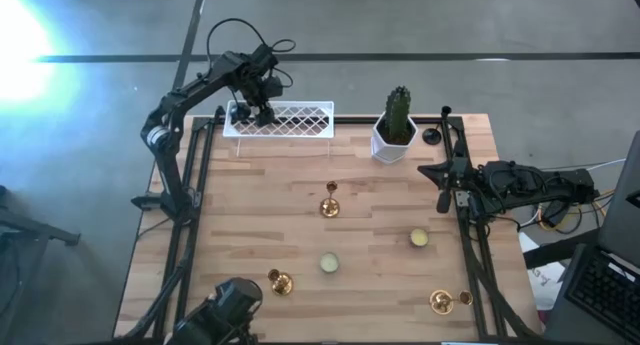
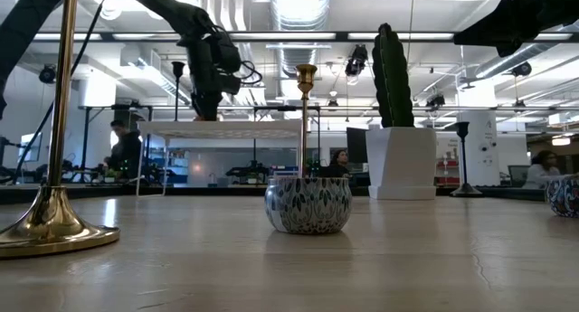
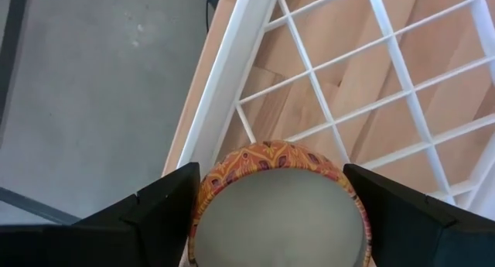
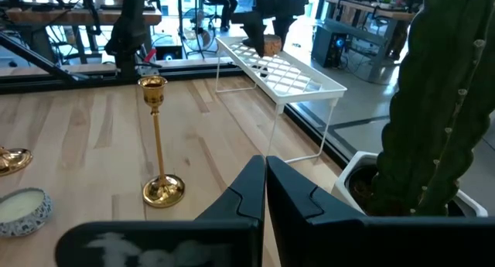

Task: Pick & Place candle stick holders
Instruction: Put the orange scented candle on the shelf, then put the blue scented candle on the shelf

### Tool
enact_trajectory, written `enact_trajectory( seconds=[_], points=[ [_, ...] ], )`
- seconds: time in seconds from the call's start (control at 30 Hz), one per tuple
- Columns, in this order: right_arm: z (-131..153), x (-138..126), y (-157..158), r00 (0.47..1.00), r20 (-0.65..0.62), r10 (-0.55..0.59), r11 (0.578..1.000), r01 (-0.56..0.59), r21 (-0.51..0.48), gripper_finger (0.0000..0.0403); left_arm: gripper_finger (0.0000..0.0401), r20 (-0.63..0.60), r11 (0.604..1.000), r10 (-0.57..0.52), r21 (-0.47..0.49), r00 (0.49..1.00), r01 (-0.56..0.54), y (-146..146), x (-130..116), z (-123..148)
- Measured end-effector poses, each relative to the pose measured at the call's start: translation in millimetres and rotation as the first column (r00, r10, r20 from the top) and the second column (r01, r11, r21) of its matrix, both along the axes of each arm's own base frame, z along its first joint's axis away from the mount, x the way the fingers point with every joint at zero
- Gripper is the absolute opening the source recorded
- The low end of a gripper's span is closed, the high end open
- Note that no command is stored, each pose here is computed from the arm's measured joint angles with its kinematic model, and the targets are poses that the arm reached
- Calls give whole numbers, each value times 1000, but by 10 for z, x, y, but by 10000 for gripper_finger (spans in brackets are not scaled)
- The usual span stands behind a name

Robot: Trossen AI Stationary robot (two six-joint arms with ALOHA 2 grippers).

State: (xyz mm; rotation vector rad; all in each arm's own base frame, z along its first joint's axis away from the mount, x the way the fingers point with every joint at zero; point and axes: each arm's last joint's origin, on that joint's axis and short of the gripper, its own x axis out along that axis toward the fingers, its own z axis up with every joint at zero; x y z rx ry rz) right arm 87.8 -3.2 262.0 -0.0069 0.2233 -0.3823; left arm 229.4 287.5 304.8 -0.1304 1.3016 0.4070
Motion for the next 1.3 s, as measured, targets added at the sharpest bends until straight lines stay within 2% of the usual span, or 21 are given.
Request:
enact_trajectory(
  seconds=[0.17, 0.37, 0.5, 1.03, 1.3],
  points=[
    [0, 0, 0, 1000, 0, 0, 1000, 0, 0, 8, 328, -12, 998, 55, 6, 998, -55, -6, -9, 6],
    [0, 0, 0, 1000, -1, 1, 1000, -1, -2, 8, 375, -55, 988, 146, 62, 988, -143, 8, -31, 19],
    [0, 0, 0, 1000, 0, 0, 1000, 0, -2, 8, 395, -60, 987, 150, 63, 987, -147, 3, -34, 21],
    [0, -1, 0, 1000, 1, 0, 1000, 0, 0, 8, 399, -79, 991, 125, 49, 989, -121, -28, -38, 30],
    [1, -1, 0, 1000, 1, 0, 1000, 0, 0, 8, 399, -31, 994, 106, 46, 994, -104, -59, -7, 215]
  ],
)
